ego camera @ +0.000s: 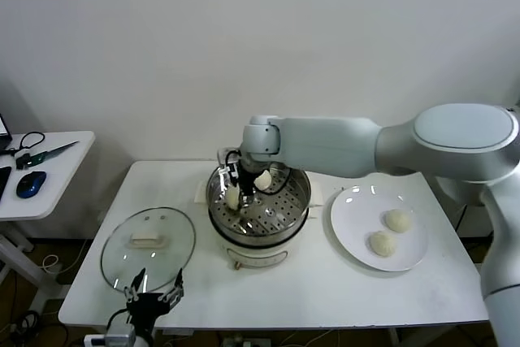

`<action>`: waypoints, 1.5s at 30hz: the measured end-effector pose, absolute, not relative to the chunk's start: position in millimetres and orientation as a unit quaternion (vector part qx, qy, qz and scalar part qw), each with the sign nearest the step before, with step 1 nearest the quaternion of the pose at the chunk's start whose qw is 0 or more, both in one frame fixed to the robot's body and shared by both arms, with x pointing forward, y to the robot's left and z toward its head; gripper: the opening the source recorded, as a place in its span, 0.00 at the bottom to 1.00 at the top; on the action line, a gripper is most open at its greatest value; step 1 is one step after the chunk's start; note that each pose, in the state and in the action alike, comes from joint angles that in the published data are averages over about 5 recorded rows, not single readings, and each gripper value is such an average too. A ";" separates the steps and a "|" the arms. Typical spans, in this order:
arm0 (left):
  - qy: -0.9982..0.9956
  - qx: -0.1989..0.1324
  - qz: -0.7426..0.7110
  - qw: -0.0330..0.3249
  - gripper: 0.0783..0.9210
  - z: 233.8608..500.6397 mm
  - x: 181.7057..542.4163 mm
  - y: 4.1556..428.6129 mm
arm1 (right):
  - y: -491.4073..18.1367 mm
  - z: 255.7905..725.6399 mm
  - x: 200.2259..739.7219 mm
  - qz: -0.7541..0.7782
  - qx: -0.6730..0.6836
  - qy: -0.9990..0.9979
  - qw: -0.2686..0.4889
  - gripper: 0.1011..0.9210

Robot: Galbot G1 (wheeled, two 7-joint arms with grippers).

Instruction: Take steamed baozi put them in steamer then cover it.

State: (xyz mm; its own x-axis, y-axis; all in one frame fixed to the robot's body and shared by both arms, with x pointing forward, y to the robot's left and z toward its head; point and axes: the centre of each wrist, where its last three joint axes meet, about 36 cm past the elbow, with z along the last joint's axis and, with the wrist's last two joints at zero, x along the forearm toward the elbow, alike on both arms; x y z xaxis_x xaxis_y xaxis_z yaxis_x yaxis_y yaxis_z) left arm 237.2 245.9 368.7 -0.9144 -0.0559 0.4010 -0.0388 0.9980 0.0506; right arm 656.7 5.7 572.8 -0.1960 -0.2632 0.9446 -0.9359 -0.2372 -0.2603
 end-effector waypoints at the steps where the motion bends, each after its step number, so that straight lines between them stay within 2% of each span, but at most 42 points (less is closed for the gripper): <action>1: -0.978 0.024 -0.021 0.205 0.88 368.9 237.2 245.8 | 6.3 571.6 657.1 0.555 0.556 -0.539 0.302 0.81; 6: -0.978 0.024 -0.021 0.204 0.88 370.5 237.6 244.9 | 6.4 571.9 658.7 0.557 0.556 -0.542 0.294 0.88; 14: -0.978 0.023 -0.021 0.204 0.88 371.7 237.4 242.8 | -17.5 610.4 667.3 0.561 0.565 -0.536 0.281 0.88; 20: -0.979 0.022 -0.021 0.204 0.88 372.5 237.0 242.6 | -74.1 657.1 675.7 0.557 0.570 -0.530 0.291 0.88; 26: -0.979 0.023 -0.021 0.202 0.88 373.2 237.9 244.0 | -161.9 678.2 671.7 0.551 0.557 -0.529 0.326 0.88; 36: -0.979 0.022 -0.017 0.202 0.88 372.1 239.3 242.7 | -308.5 633.0 645.2 0.537 0.512 -0.539 0.398 0.88; 45: -0.979 0.025 -0.016 0.203 0.88 372.7 238.4 243.3 | -357.6 571.5 624.9 0.526 0.499 -0.536 0.432 0.88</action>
State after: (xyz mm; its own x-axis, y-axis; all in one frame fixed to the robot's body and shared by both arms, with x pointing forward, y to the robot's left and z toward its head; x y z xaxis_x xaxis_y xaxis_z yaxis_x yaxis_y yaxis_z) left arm 238.4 243.3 372.7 -0.9165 -0.0553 0.3961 -0.0421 0.9982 0.0420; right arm 624.9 -357.6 571.5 -0.1292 -0.0795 0.9884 -0.9897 -0.0516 -0.1335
